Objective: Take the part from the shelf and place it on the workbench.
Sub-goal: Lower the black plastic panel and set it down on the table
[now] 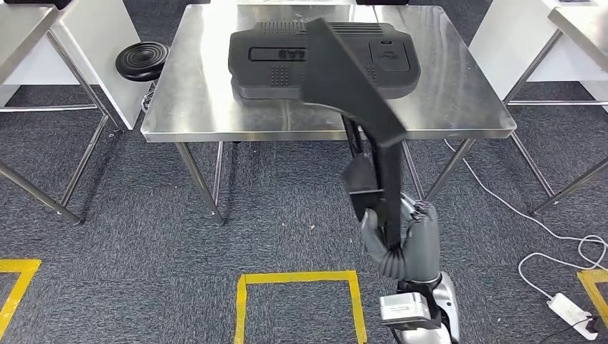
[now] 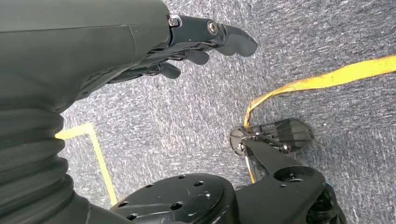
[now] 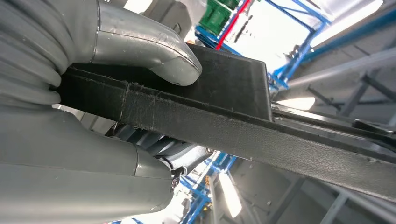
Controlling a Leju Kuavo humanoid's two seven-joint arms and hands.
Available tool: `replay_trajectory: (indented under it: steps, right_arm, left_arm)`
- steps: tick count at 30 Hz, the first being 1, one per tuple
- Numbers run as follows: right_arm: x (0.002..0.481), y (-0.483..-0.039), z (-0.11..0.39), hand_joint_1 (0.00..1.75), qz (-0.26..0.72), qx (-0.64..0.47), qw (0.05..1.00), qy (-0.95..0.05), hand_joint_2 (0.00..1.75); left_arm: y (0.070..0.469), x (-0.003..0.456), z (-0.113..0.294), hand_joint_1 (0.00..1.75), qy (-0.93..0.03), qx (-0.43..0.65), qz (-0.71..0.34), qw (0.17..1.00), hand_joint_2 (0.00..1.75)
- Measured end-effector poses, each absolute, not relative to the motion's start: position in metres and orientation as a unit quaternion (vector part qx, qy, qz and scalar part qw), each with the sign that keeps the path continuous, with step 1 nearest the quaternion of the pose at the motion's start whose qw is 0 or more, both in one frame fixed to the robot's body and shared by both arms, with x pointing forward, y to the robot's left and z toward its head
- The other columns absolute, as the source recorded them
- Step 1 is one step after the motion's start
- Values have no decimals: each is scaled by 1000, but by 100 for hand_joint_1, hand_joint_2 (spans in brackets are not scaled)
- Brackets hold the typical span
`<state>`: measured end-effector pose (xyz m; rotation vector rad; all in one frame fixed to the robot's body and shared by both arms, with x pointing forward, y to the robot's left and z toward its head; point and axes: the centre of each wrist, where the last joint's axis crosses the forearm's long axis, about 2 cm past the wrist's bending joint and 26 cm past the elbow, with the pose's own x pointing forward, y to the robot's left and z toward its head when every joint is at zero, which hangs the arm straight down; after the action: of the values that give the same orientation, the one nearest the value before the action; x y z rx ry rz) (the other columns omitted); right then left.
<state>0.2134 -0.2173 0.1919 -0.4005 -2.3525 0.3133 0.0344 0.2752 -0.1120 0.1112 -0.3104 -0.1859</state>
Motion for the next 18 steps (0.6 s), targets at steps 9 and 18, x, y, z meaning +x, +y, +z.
replay_trajectory:
  steps: [9, 18]
  right_arm:
    - [231, -203, 198, 175, 144, -175, 348, -909, 175]
    - [233, -198, 194, 175, 163, -208, 349, -899, 175]
  left_arm:
    - [278, 37, -112, 0, -153, 54, -97, 982, 175]
    - [282, 35, -112, 0, -154, 57, -101, 981, 175]
